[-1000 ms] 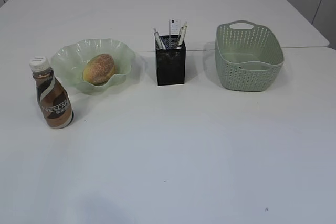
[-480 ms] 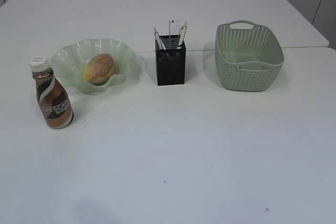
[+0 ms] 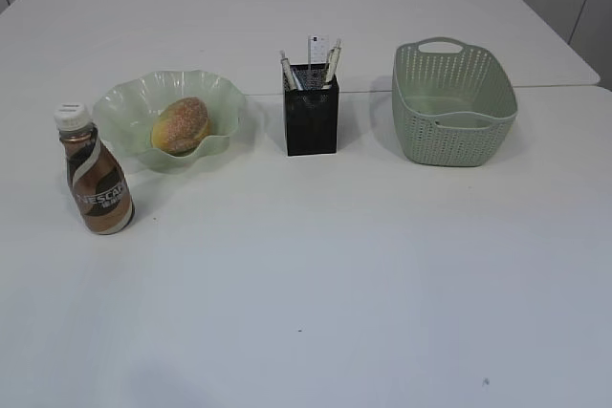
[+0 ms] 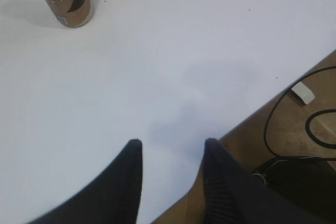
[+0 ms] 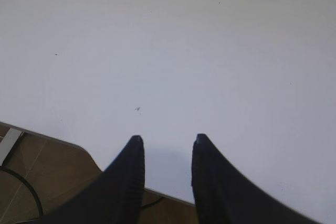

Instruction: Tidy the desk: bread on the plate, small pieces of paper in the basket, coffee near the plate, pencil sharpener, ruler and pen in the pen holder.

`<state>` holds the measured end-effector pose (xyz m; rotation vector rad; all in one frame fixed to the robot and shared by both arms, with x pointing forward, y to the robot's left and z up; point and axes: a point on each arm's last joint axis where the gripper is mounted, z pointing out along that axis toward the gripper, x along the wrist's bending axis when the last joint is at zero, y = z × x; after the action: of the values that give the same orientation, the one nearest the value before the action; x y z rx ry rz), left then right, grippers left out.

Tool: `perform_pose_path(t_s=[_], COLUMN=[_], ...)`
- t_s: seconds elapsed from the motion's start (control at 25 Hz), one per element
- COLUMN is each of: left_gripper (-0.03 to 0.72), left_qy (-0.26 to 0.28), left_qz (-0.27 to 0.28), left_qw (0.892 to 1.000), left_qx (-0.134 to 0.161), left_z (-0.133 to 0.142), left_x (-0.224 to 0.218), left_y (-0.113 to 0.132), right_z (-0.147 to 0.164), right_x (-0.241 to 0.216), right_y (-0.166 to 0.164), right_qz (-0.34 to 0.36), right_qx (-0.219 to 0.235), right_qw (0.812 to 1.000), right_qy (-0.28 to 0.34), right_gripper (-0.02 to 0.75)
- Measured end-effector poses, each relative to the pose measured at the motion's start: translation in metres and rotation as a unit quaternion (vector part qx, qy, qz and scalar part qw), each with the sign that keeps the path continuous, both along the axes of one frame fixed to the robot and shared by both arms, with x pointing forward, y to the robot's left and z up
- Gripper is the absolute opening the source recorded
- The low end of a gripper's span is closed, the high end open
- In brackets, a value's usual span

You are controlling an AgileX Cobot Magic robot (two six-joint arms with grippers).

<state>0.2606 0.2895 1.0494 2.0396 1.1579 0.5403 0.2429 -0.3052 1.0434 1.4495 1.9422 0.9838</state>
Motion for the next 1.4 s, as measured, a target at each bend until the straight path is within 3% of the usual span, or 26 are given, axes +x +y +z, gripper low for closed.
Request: perform_pose_path(t_s=[0.56, 0.96, 1.4], left_gripper=[0.265, 0.249, 0.247], left_qy=[0.001, 0.003, 0.003], left_qz=[0.000, -0.002, -0.002], left_qw=[1.000, 1.000, 1.000], left_qx=[-0.001, -0.003, -0.003], left_z=[0.000, -0.001, -0.001], left_x=[0.000, 0.000, 0.000], left_y=[0.000, -0.001, -0.001], right_z=[0.000, 0.000, 0.000], right_x=[0.000, 0.001, -0.011], right_y=[0.000, -0.001, -0.004], right_qz=[0.003, 0.022, 0.026], right_qx=[-0.001, -0.039, -0.012], right_qw=[1.000, 0.999, 0.998], right_qy=[-0.002, -0.016, -0.053], right_gripper=[0.260, 0.260, 0.260])
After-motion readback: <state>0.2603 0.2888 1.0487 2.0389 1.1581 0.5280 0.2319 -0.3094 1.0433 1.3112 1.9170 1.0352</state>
